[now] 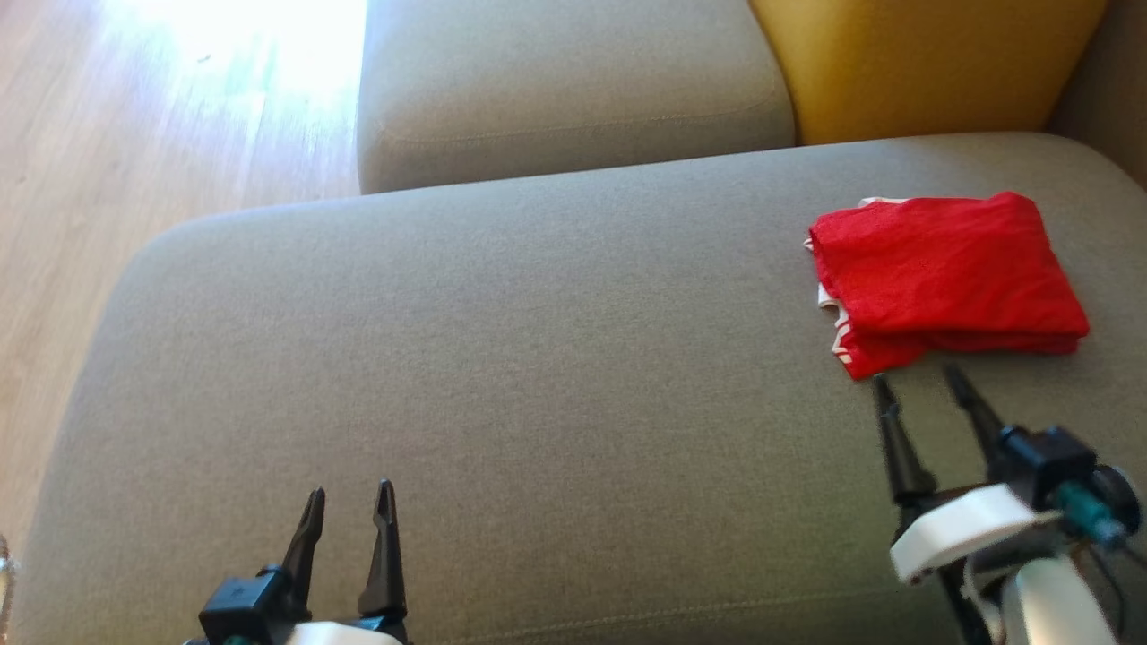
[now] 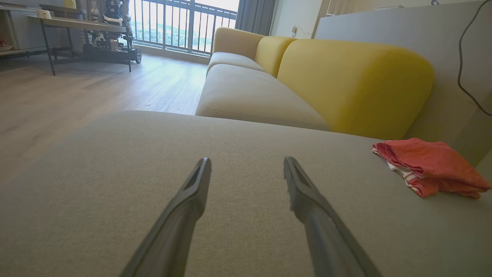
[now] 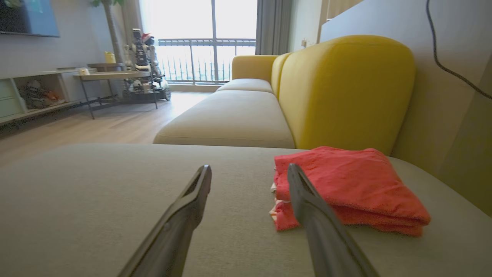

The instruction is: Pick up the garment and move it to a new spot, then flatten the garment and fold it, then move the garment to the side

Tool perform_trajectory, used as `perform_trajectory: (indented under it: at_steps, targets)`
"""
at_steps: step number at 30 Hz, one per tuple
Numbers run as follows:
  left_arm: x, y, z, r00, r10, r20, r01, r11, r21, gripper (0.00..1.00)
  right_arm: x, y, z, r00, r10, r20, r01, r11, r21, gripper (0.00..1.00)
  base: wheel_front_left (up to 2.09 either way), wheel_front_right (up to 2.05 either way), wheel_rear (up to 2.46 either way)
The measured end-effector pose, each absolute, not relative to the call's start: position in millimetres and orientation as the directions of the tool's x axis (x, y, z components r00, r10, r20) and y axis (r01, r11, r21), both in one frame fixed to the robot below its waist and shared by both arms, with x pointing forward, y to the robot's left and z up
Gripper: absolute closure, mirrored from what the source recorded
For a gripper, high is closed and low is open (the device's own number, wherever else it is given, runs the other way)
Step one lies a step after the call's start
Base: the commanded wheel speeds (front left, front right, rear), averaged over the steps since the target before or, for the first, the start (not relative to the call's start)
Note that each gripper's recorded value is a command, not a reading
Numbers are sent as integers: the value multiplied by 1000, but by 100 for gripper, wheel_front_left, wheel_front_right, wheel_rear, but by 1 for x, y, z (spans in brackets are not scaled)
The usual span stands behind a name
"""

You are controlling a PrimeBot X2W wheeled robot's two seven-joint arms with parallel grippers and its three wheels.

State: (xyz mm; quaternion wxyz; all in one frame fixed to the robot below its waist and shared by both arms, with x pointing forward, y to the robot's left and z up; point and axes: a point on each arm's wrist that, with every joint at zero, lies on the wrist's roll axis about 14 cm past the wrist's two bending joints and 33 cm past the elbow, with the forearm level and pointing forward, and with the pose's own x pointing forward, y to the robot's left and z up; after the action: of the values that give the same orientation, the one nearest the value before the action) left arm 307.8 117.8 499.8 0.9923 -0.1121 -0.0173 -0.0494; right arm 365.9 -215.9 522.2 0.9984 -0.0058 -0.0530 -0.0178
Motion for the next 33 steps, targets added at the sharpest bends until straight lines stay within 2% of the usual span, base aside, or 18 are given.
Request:
perform_trajectory:
  at_steps: [3,7,20,33]
  targets:
    - [306,120,502,995,-87,55,97,974,-205,0,351,-184,540,983,59,173,-57,998,-16,0,0,0,0]
    - [305,123,505,994,-81,67,91,981,-172,0,341,-153,538,974,142,176,-143,990,-9,0,0,0,0]
    - [284,144,495,999,-9,44,14,992,-128,0,338,-136,525,971,192,141,-199,979,36,0,0,0,0]
    - [285,141,487,1000,-16,16,18,991,-131,0,343,-134,518,973,199,118,-204,978,40,0,0,0,0]
